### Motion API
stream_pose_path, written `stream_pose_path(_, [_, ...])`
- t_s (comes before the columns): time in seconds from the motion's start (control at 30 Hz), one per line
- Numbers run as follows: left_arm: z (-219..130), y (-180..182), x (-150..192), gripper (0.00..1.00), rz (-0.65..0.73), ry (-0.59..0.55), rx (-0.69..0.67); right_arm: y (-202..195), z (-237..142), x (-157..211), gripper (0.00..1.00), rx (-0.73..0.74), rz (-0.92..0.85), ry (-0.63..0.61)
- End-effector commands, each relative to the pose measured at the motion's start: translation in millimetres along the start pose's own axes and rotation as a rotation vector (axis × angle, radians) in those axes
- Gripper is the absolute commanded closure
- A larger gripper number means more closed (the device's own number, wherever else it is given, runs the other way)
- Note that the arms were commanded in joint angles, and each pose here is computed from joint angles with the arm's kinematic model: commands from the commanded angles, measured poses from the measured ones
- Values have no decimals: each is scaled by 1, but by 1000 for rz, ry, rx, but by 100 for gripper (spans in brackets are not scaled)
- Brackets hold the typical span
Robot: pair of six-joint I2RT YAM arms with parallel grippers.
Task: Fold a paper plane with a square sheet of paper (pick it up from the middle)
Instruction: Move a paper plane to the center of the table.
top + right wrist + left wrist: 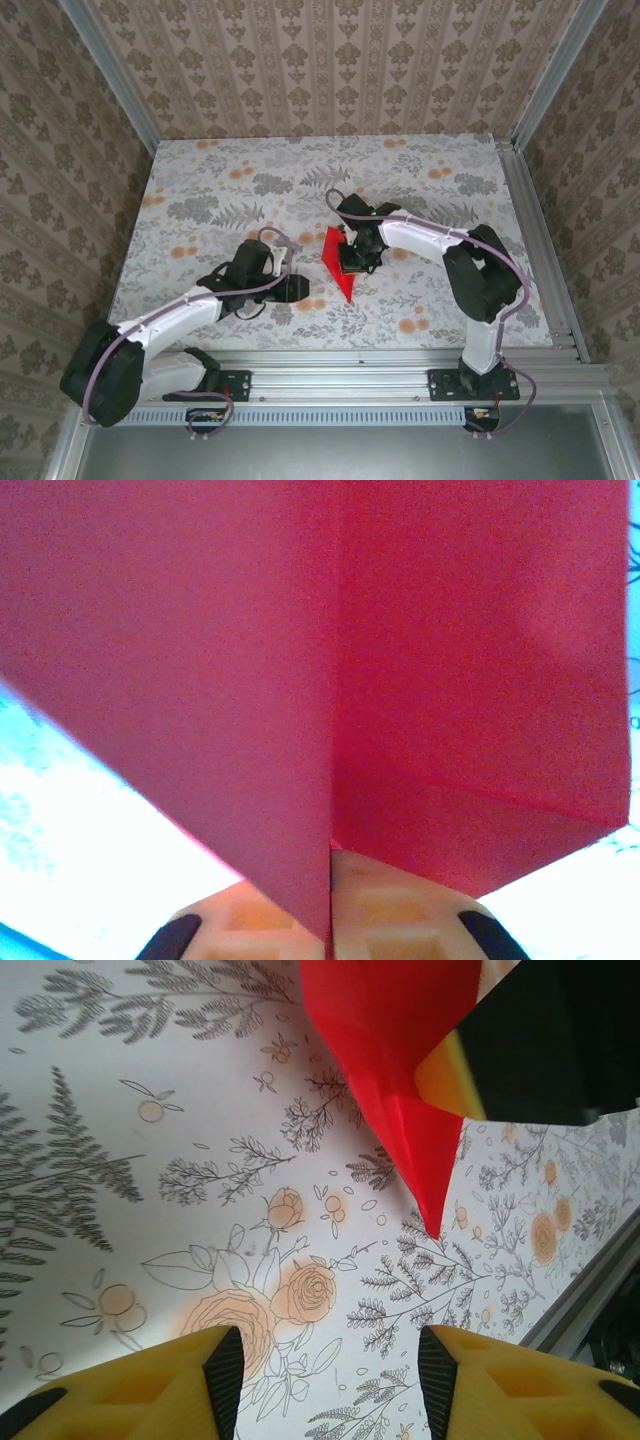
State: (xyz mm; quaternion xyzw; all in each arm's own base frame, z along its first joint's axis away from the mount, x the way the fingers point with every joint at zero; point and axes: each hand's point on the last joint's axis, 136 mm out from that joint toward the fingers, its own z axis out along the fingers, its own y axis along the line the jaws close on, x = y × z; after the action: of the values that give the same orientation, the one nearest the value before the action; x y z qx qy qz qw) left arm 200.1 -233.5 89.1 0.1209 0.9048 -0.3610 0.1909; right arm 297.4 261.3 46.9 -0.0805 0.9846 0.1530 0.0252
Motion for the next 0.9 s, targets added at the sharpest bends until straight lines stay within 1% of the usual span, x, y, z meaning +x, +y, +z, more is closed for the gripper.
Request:
stream_pose_path(0.0, [-9,5,6,48,3,18,-1,-15,3,10,87,89,-43,83])
stream_pose_path(0.07, [-13,7,5,47,-6,14,2,-16,6,5,83,105,-46,84])
stream_pose_path(0.17, [-15,8,4,46,-10,11,7,-17,12,2,81,117,-45,84])
stream_pose_path(0.47, [-16,13,6,46,-21,15,9,-21,25,1,81,159,-50,76])
stream_pose_path(0.6, [-14,13,6,45,-22,17,11,-22,30,3,79,187,-57,77])
stream_pose_path(0.87, [-9,15,5,45,-22,26,11,-27,42,8,80,307,-98,82])
